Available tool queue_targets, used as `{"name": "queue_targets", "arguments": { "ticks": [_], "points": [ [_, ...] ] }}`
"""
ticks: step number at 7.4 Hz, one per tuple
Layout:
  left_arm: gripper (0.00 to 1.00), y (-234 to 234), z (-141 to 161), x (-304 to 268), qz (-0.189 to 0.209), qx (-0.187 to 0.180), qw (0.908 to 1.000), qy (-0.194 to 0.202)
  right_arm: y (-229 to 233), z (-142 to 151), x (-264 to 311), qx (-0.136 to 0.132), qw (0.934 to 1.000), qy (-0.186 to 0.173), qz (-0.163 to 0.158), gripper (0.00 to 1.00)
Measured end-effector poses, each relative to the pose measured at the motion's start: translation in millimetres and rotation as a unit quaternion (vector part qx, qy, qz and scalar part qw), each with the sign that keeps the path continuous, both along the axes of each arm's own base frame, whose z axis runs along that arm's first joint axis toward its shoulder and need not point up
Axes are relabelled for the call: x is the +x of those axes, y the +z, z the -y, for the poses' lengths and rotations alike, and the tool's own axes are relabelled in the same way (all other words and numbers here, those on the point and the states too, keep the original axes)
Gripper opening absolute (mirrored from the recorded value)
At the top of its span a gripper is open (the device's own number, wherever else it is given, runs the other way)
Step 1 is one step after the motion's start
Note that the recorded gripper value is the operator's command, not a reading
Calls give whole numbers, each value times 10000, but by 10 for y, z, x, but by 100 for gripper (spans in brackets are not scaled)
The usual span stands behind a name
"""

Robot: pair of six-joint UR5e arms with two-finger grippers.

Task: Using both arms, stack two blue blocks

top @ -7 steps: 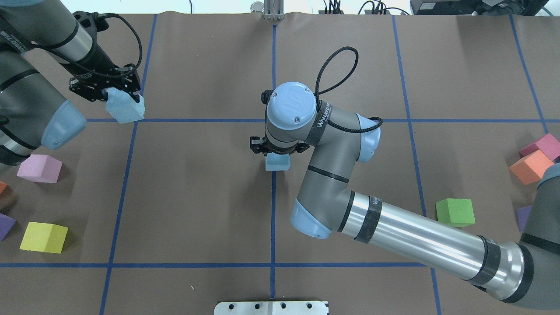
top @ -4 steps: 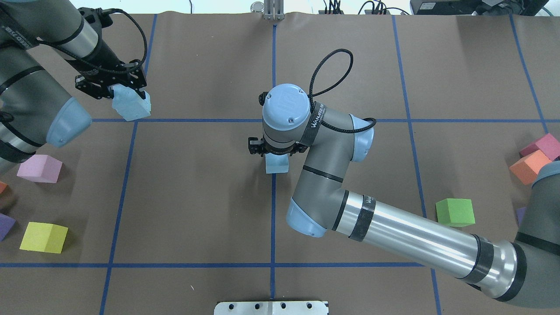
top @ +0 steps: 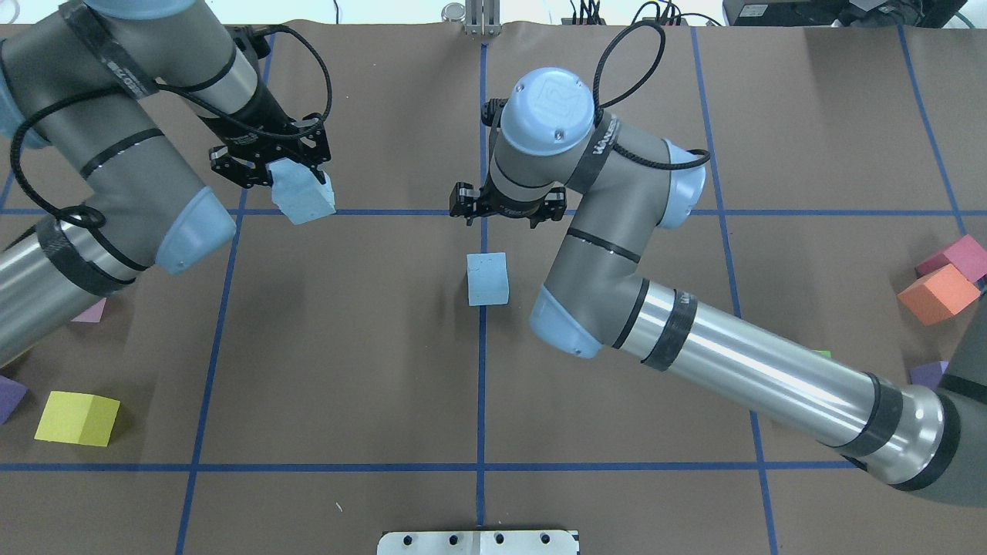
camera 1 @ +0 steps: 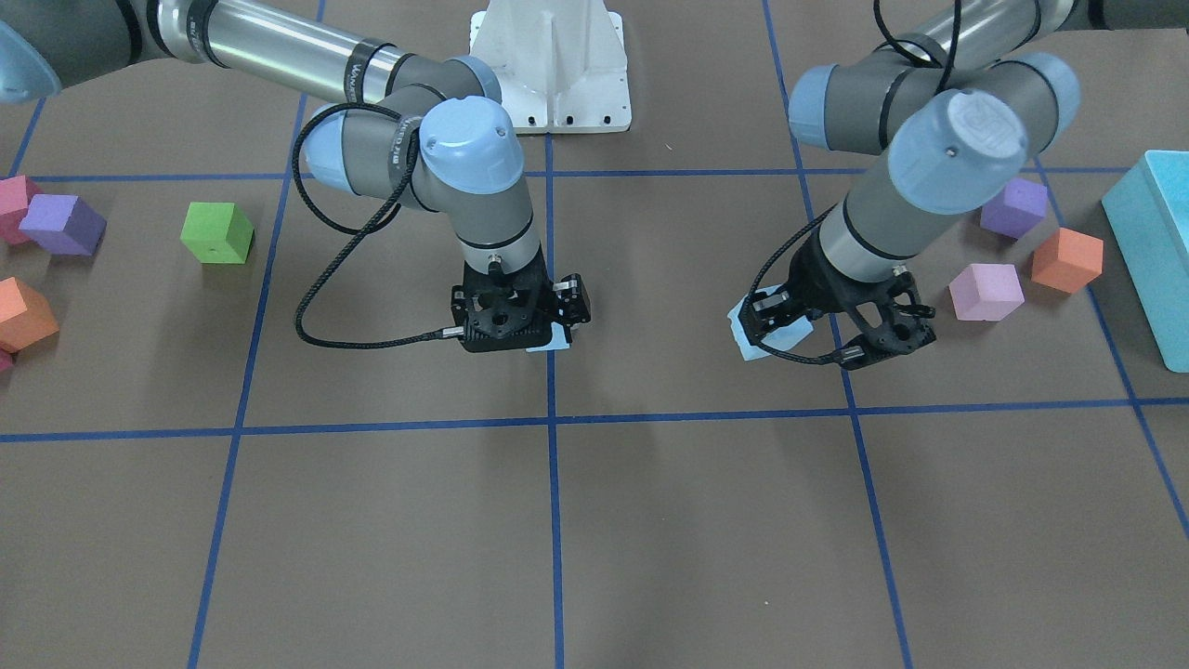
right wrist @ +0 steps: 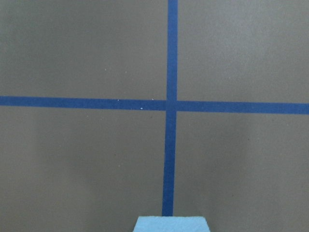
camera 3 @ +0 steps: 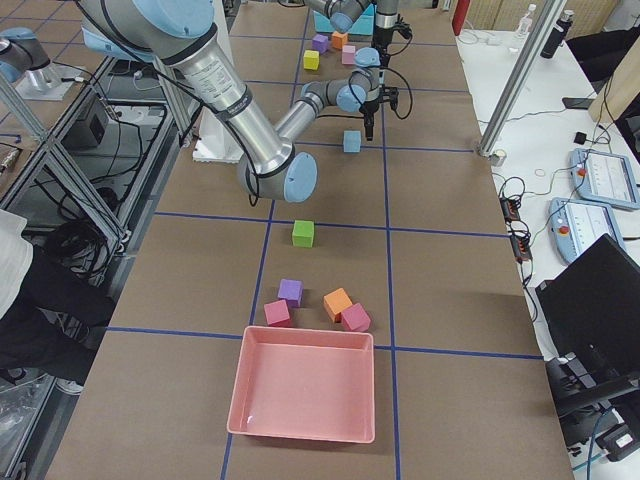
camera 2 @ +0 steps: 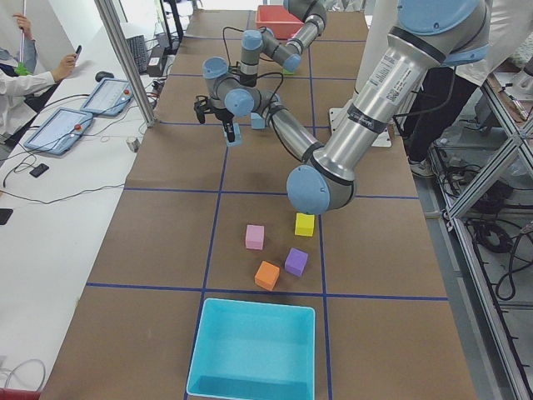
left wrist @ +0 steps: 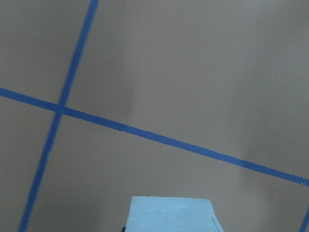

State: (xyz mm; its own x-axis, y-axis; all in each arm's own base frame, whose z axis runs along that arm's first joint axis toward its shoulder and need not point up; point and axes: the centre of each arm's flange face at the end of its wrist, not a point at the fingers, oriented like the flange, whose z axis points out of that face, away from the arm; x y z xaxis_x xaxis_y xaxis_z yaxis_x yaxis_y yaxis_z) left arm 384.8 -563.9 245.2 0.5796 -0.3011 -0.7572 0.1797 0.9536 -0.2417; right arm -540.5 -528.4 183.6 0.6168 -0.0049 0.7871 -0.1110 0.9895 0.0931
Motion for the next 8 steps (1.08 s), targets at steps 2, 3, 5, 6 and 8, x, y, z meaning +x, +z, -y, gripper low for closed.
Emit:
{"name": "queue_targets", "arguments": {
  "ticks": [2, 3, 5, 6, 8],
  "points": [
    [48, -388, -230, 553, 25, 224, 9997, 86, 347, 226, 551, 232, 9996, -126, -64, 100],
    [48, -590, -356, 823, 27, 392, 9991, 171, 541, 329, 781, 320, 9992, -199, -138, 100],
    [48, -920, -569, 1306, 100, 739, 9969, 267, 788, 427, 1015, 296, 9990, -261, -206, 100],
    [48, -1001, -622, 1432, 117, 820, 9961, 304, 850, 443, 1058, 289, 9989, -275, -229, 100],
    [48, -1146, -660, 1699, 193, 943, 9949, 317, 920, 450, 1089, 296, 9988, -296, -267, 100]
  ]
}}
